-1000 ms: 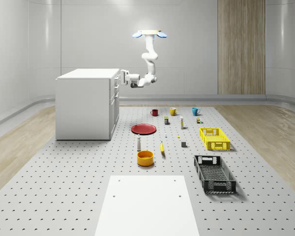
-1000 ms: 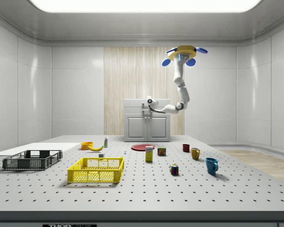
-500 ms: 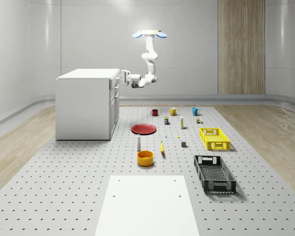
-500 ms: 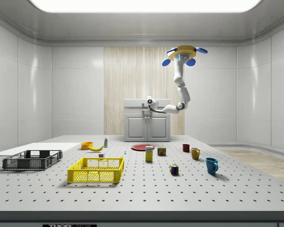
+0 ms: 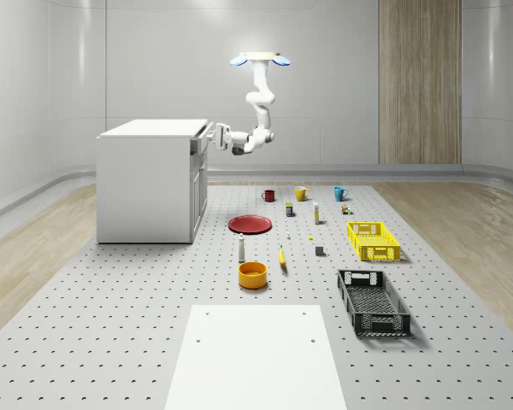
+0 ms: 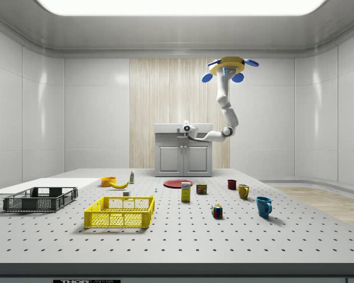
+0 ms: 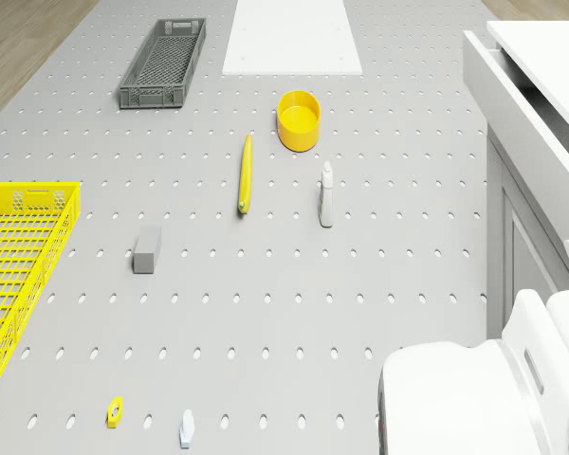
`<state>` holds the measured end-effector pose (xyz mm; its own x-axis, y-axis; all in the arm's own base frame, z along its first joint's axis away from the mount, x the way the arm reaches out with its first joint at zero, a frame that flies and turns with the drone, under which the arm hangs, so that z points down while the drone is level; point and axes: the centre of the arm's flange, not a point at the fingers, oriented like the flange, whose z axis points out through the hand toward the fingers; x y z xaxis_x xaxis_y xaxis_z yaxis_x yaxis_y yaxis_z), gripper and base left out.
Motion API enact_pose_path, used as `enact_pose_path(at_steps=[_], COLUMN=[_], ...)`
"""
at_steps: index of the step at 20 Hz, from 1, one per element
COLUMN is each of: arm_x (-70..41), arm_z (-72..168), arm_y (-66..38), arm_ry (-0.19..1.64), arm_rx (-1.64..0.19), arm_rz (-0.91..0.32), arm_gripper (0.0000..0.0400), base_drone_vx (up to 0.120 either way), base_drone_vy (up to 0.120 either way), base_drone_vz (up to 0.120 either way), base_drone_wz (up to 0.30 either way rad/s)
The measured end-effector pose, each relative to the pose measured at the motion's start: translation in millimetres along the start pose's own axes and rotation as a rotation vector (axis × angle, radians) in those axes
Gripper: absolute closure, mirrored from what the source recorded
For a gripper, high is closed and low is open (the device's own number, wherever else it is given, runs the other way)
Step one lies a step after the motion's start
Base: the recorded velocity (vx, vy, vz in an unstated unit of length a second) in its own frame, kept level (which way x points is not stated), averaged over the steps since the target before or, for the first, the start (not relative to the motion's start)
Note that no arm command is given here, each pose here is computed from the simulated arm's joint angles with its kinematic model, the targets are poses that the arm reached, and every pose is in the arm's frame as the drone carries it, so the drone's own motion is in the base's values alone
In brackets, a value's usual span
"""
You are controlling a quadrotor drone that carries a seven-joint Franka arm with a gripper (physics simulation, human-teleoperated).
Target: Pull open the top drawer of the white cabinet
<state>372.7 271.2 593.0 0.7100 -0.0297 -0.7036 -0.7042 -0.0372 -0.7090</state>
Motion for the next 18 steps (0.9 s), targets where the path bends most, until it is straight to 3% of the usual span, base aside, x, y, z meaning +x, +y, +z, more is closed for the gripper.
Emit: enact_pose_path(at_steps=[2, 3, 7, 11, 12, 15, 18], arm_x=[4.5, -1.0, 6.3, 7.8, 1.4, 13.5, 12.8], arm_z=[-4.3, -7.5, -21.7, -39.5, -47.4, -58.0, -70.0], arm_y=[3.5, 0.7, 5.8, 8.2, 4.3, 11.8, 12.1], arm_ry=[-0.011, -0.006, -0.015, -0.021, -0.008, -0.018, -0.024], arm_rx=[0.015, 0.006, 0.017, 0.024, 0.001, 0.018, 0.027], arm_rz=[-0.007, 0.03, -0.012, 0.008, -0.004, -0.052, -0.035], arm_gripper=[0.0224, 0.018, 0.0247, 0.0258, 0.0206, 0.0241, 0.0269], base_drone_vx=[0.0, 0.0, 0.0, 0.0, 0.0, 0.0, 0.0], base_drone_vy=[0.0, 0.0, 0.0, 0.0, 0.0, 0.0, 0.027], base_drone_vz=[0.0, 0.0, 0.0, 0.0, 0.0, 0.0, 0.0], base_drone_wz=[0.0, 0.0, 0.0, 0.0, 0.0, 0.0, 0.0])
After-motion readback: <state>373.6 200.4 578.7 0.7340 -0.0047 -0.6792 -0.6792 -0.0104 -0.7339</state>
